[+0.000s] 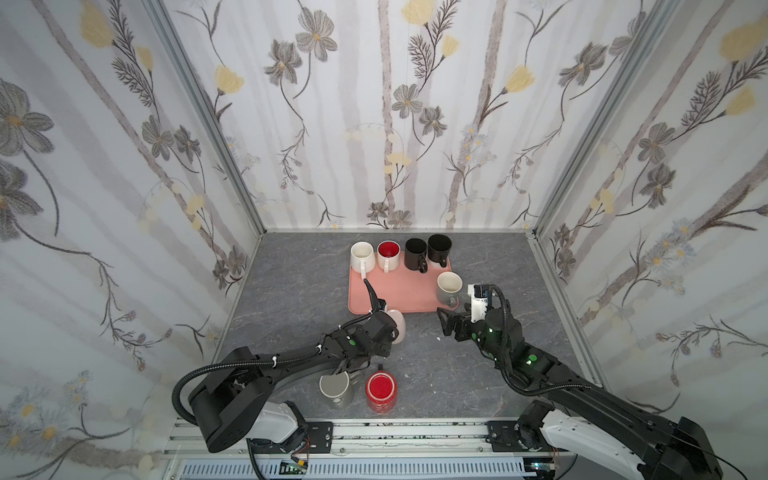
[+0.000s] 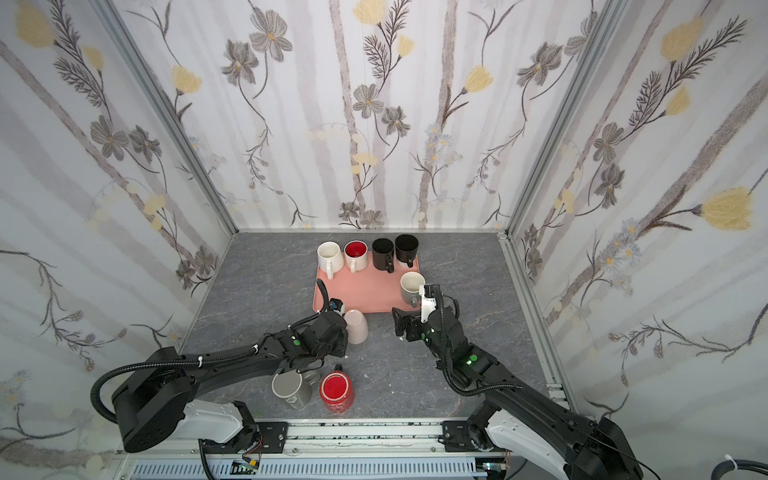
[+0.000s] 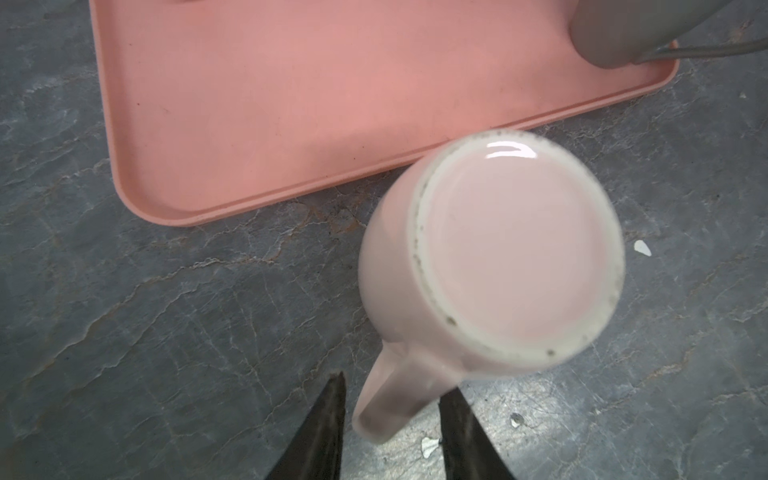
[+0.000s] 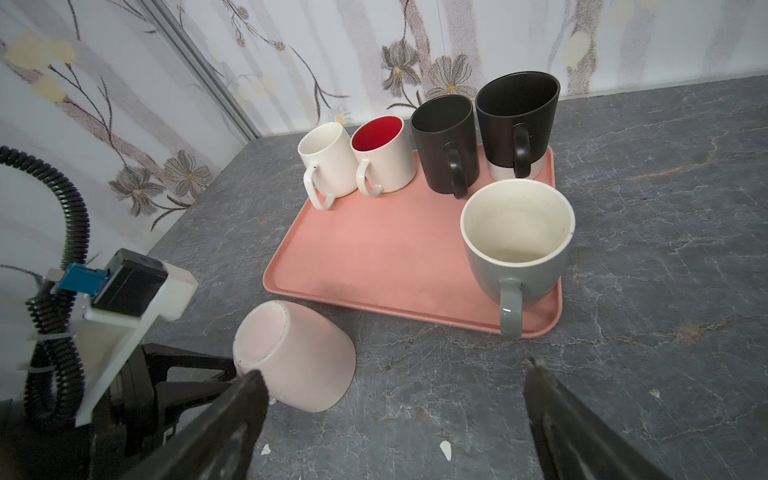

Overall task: Turn the mug right side up
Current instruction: 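Lower the left gripper and close it on the pale pink mug's handle, then lift and tilt the pink mug upright with the left gripper toward the right gripper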

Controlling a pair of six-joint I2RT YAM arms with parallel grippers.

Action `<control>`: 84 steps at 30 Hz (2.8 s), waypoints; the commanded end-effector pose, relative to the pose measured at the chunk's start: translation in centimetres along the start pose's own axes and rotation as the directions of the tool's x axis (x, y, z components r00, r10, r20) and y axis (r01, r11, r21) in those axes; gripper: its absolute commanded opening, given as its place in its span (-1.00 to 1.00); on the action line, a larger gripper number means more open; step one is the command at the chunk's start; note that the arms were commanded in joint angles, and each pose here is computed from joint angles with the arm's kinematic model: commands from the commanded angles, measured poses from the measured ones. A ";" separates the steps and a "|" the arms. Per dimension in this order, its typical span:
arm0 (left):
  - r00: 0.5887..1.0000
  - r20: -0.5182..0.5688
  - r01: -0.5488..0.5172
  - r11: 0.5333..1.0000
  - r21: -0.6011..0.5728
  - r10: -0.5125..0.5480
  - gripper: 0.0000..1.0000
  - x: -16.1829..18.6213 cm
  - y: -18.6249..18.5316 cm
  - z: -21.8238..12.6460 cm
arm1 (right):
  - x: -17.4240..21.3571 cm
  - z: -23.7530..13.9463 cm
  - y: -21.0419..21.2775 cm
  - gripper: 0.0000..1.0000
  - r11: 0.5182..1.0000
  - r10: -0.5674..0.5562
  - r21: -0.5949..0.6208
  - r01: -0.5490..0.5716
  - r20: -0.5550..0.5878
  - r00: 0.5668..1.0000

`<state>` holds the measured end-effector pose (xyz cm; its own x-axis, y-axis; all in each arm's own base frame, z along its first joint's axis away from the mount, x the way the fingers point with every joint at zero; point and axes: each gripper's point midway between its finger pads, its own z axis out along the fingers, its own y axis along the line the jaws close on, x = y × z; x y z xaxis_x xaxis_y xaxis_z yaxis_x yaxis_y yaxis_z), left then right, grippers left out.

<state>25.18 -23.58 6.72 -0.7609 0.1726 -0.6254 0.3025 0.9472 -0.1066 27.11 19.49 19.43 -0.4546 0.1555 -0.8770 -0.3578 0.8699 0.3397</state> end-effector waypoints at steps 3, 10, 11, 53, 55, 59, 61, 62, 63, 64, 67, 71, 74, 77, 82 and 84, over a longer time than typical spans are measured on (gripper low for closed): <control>0.998 0.065 -0.014 1.000 0.004 0.014 -0.28 -1.7 -0.6 0.5 | -0.4 -0.1 0.2 0.92 1.000 0.017 -0.013 -0.016 0.017 1.000; 0.995 0.096 -0.031 0.998 -0.049 0.035 -0.36 -1.9 0.0 1.2 | -0.3 0.1 0.3 0.92 1.000 0.019 -0.019 -0.018 0.015 1.000; 0.994 0.101 -0.036 0.998 -0.056 0.042 -0.38 -1.9 0.0 1.3 | -0.3 0.1 0.3 0.92 1.000 0.020 -0.020 -0.020 0.014 1.000; 0.957 0.287 0.029 0.996 0.088 -0.053 -1.00 -6.2 -3.0 -2.5 | -0.2 0.8 3.9 0.99 0.968 0.102 -0.226 -0.105 -0.024 0.994; 0.952 0.298 0.037 0.995 0.093 -0.063 -1.00 -6.7 -3.0 -2.9 | -0.2 0.9 4.0 0.99 0.967 0.100 -0.234 -0.103 -0.024 0.995; 0.944 0.323 0.047 0.996 0.079 -0.070 -1.00 -7.1 -2.7 -3.5 | 0.1 1.2 4.7 0.99 0.959 0.094 -0.265 -0.103 -0.046 0.995; 0.929 0.363 0.047 0.996 0.073 -0.070 -1.00 -7.8 -2.4 -4.4 | 0.4 1.3 5.1 0.99 0.954 0.092 -0.282 -0.107 -0.064 0.994; 0.922 0.382 0.043 0.997 0.063 -0.064 -1.00 -8.1 -2.2 -4.9 | 0.4 1.4 5.3 0.99 0.951 0.091 -0.291 -0.107 -0.067 0.994; 0.914 0.403 0.034 0.998 0.043 -0.049 -1.00 -8.5 -2.1 -5.3 | 0.4 1.4 5.3 0.99 0.950 0.088 -0.293 -0.105 -0.069 0.994; 0.908 0.418 0.021 1.000 0.013 -0.025 -1.00 -8.6 -1.9 -5.5 | 0.4 1.4 5.3 0.99 0.950 0.084 -0.294 -0.100 -0.069 0.994; 0.890 0.455 -0.014 0.998 -0.063 0.041 -1.00 -9.0 -1.8 -6.0 | 0.0 1.3 4.9 0.99 0.959 0.077 -0.269 -0.089 -0.056 0.995; 0.868 0.480 -0.047 0.983 -0.175 0.127 -1.00 -8.9 -2.3 -5.7 | 0.2 1.2 4.6 0.99 0.962 0.076 -0.261 -0.085 -0.046 0.996; 0.829 0.531 -0.080 0.976 -0.200 0.177 -1.00 -8.8 -3.3 -6.7 | 1.4 1.2 5.6 0.99 0.942 0.047 -0.328 -0.072 -0.085 0.995; 0.808 0.560 -0.121 0.981 -0.152 0.186 -1.00 -8.9 -4.2 -7.4 | 1.7 0.5 7.9 0.99 0.890 -0.019 -0.456 -0.033 -0.108 0.994; 0.774 0.618 -0.161 0.987 -0.018 0.138 -1.00 -9.4 -5.7 -10.4 | 1.7 -0.2 8.9 0.99 0.849 -0.073 -0.528 -0.002 -0.120 0.990; 0.772 0.622 -0.169 0.986 0.005 0.129 -1.00 -9.6 -5.9 -11.1 | 1.7 -0.5 9.4 0.99 0.825 -0.082 -0.565 -0.004 -0.125 0.989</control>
<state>24.39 -26.97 18.93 -0.2464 0.1919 -0.9500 0.4060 0.9105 0.0786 23.60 26.73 19.86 -0.5595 0.0489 -0.8274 -0.6800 0.5437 0.4920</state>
